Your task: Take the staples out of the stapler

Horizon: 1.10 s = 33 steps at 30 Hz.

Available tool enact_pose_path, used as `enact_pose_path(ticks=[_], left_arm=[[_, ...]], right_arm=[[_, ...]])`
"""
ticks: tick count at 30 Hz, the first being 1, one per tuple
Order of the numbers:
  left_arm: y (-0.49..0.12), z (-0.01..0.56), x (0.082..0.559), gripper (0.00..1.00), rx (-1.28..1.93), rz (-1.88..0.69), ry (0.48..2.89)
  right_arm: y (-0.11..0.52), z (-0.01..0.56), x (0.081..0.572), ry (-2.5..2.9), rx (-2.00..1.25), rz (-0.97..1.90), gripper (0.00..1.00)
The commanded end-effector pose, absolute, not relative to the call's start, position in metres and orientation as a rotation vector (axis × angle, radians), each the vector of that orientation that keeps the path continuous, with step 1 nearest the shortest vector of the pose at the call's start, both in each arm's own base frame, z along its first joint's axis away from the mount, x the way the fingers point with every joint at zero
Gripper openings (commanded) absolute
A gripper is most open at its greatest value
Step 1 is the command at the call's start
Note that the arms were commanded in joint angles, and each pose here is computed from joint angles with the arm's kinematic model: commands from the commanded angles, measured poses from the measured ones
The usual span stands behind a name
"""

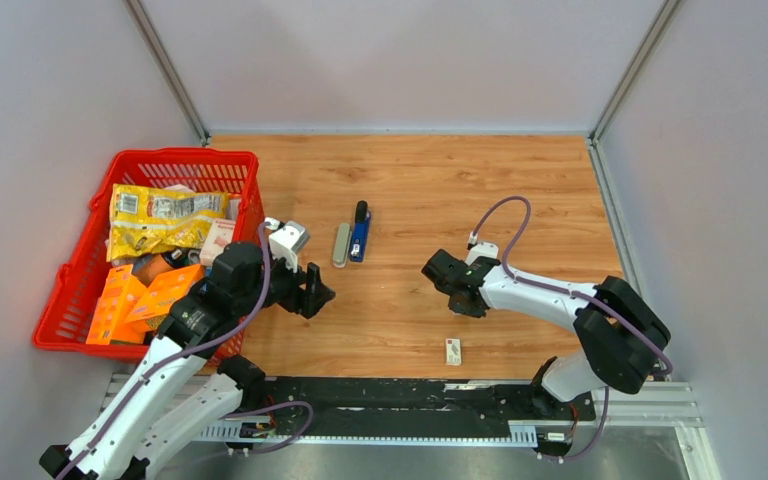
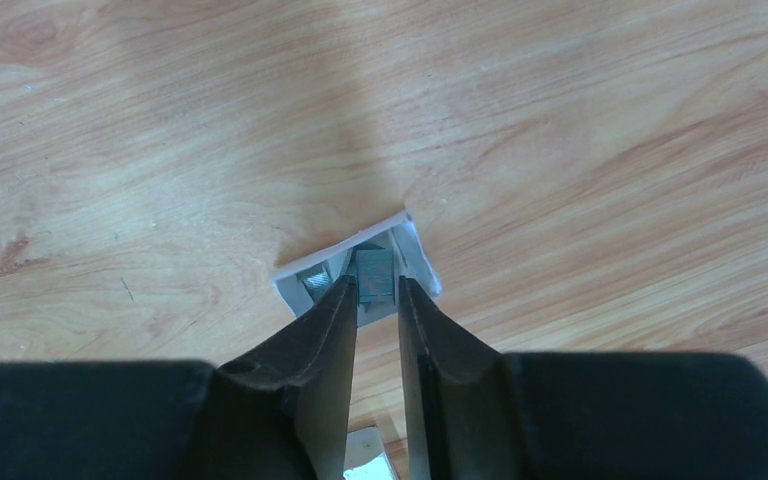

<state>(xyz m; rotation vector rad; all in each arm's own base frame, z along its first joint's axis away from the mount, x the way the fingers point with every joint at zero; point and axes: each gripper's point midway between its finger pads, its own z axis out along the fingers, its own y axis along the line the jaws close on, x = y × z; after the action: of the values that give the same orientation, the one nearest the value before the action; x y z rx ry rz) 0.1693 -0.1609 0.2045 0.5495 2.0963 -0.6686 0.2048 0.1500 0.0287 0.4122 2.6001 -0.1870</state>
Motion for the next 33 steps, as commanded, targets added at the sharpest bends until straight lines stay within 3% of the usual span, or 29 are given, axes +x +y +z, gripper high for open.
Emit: enact_pose_path(ticks=[1,22,33], left_arm=[[-0.161,0.207,0.171,0.78,0.557,-0.660,2.078],[-0.162,0.207,0.171,0.78,0.561,-0.664,2.077],[-0.162,0.205,0.171,0.78,0.558,-0.663,2.085]], right_arm=[[0.154,0.036,0.214,2.563,0.434,-0.151,0.30],[0.133,0.071,0.212,2.478,0.463,-0.149,0.37],[0.130,0.054,0.213,2.497,0.432,-0.103,0.29]])
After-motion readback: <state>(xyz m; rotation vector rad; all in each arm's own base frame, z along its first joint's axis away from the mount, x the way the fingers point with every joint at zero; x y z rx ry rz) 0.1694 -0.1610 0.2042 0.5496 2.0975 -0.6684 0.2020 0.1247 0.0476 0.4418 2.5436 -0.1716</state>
